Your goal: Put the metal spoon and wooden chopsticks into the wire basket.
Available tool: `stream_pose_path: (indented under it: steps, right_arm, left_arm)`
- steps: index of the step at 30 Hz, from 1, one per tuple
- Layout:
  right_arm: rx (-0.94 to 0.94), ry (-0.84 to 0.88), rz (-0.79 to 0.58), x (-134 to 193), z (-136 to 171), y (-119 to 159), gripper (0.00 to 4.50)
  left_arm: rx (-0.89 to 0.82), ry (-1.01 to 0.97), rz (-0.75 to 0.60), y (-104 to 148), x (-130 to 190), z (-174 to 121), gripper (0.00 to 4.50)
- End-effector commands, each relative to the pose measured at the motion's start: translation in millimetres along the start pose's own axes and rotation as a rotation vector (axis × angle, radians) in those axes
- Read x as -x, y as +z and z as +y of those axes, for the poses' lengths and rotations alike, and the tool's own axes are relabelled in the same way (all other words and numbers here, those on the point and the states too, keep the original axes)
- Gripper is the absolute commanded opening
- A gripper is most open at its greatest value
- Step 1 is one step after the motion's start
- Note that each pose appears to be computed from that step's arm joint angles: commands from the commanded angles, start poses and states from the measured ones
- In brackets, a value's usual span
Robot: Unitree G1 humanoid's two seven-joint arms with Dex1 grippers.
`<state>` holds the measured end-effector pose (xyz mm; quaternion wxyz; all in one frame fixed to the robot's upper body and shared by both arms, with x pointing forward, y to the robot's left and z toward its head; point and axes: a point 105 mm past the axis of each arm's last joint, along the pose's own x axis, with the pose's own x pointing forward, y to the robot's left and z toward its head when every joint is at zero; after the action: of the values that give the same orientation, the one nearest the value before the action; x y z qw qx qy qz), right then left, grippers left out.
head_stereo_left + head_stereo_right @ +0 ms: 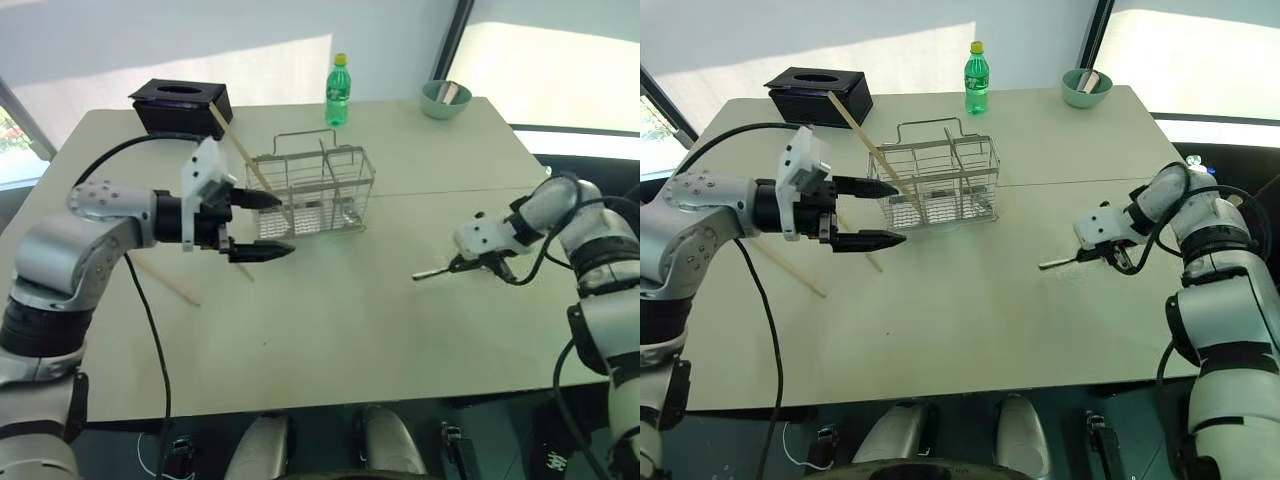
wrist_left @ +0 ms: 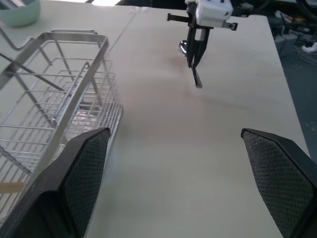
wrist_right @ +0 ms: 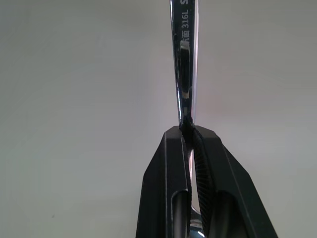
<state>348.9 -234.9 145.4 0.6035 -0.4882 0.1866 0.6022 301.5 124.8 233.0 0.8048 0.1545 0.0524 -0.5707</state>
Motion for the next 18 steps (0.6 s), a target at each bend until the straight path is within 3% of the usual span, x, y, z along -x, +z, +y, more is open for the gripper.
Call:
stream_pose_path:
  steps: [1,5,10,12,18]
  right_arm:
    - [-0.044,-0.141,-0.245,30.0,-10.1,45.0,0.03]
    - [-0.227,-0.327,-0.592,59.8,-22.1,99.2,0.03]
    - [-0.34,-0.588,-0.909,78.3,-69.0,159.3,0.03]
    - [-0.379,-0.663,-0.962,76.9,-86.9,171.4,0.03]
    - [-0.422,-0.828,-0.913,44.6,-128.4,177.6,0.03]
  left_arm:
    - [-0.052,0.059,-0.041,14.5,10.7,7.7,4.5]
    - [-0.056,0.099,-0.055,16.8,14.5,14.7,4.5]
    - [-0.067,0.135,-0.069,20.4,15.4,24.5,4.5]
    - [-0.07,0.139,-0.074,21.8,15.4,26.5,4.5]
    - [-0.079,0.157,-0.081,24.0,15.6,28.9,4.5]
